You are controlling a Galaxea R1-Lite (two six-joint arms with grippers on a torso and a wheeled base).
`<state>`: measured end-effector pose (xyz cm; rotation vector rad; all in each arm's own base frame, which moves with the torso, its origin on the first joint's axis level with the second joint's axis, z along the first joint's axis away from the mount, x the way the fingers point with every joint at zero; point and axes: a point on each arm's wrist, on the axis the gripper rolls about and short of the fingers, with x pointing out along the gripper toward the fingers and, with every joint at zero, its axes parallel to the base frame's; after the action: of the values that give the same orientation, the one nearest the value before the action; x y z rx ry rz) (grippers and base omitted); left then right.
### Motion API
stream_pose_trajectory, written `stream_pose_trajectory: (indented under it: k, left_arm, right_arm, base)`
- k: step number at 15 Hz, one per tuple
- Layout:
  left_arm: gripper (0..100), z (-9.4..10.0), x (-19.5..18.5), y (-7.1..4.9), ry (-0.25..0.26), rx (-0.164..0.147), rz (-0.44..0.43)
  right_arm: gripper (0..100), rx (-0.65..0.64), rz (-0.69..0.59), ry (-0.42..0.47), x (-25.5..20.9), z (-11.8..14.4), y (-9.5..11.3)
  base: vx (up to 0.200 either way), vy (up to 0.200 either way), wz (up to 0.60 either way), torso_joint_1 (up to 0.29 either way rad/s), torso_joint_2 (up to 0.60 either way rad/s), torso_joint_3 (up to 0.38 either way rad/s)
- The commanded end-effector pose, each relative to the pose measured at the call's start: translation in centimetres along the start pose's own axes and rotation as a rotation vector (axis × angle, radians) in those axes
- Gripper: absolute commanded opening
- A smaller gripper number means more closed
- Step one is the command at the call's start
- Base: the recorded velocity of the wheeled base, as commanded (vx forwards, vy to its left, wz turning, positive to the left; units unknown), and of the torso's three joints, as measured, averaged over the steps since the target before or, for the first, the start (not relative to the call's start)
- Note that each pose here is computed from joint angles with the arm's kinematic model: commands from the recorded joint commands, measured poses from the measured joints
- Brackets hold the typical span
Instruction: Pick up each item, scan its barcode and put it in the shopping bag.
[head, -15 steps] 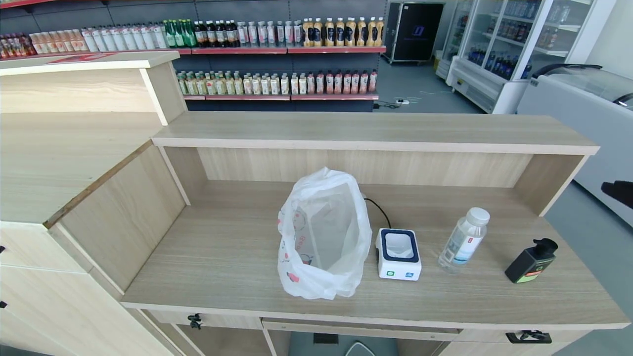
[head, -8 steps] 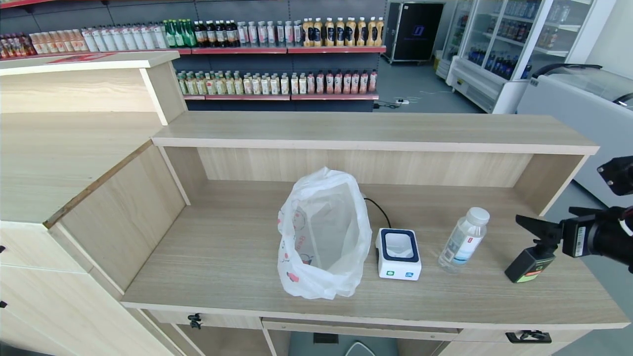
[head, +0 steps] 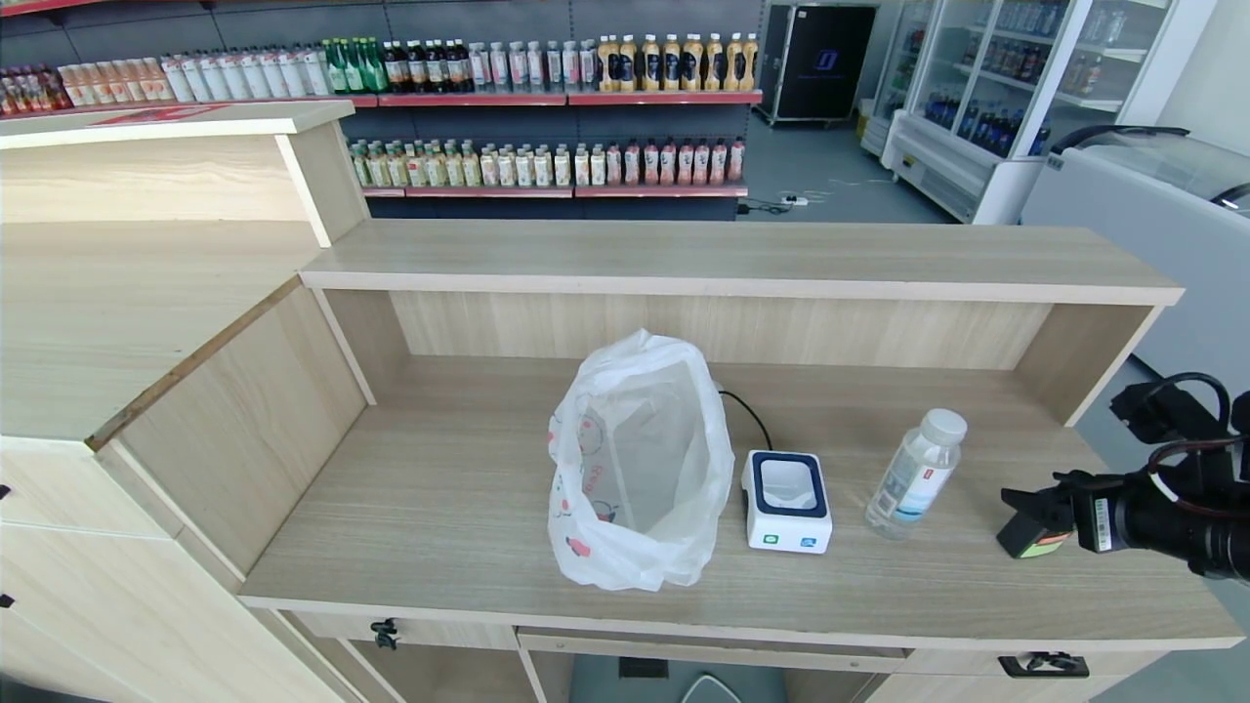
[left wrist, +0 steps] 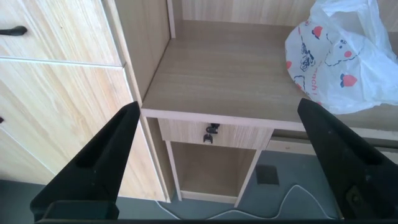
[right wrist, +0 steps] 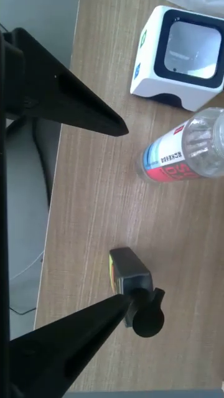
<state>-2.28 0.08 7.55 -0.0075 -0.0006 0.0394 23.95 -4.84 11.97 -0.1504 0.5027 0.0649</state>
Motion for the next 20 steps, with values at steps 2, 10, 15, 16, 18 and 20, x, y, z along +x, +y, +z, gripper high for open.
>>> stream_pose_trajectory:
  k: [2, 10, 15, 16, 18, 20]
  left_arm:
    - [100, 0.0, 0.0, 0.0, 0.0, 0.0, 0.001]
    - [100, 0.0, 0.0, 0.0, 0.0, 0.0, 0.001]
    - [100, 0.0, 0.0, 0.0, 0.0, 0.0, 0.001]
    - [100, 0.0, 0.0, 0.0, 0.0, 0.0, 0.001]
    - [100, 0.0, 0.0, 0.0, 0.0, 0.0, 0.001]
    - [100, 0.0, 0.0, 0.0, 0.0, 0.0, 0.001]
  right_arm:
    - [100, -0.003, 0.024, 0.036, 2.2, -1.1, -0.2]
    - [100, -0.169, 0.199, -0.032, 6.0, -3.0, 0.6]
    - [100, -0.233, 0.245, -0.106, 8.1, -3.6, 1.3]
    - [100, -0.243, 0.245, -0.106, 8.4, -3.9, 1.3]
    - [100, -0.249, 0.243, -0.113, 9.0, -4.3, 1.3]
    - [100, -0.251, 0.248, -0.113, 9.5, -4.6, 1.5]
  base:
    - [0.0, 0.0, 0.0, 0.0, 0.0, 0.0]
    - [0.0, 0.0, 0.0, 0.0, 0.0, 0.0]
    - [0.0, 0.0, 0.0, 0.0, 0.0, 0.0]
    - [0.0, 0.0, 0.0, 0.0, 0.0, 0.0]
    - [0.0, 0.0, 0.0, 0.0, 0.0, 0.0]
    - [0.0, 0.0, 0.0, 0.0, 0.0, 0.0]
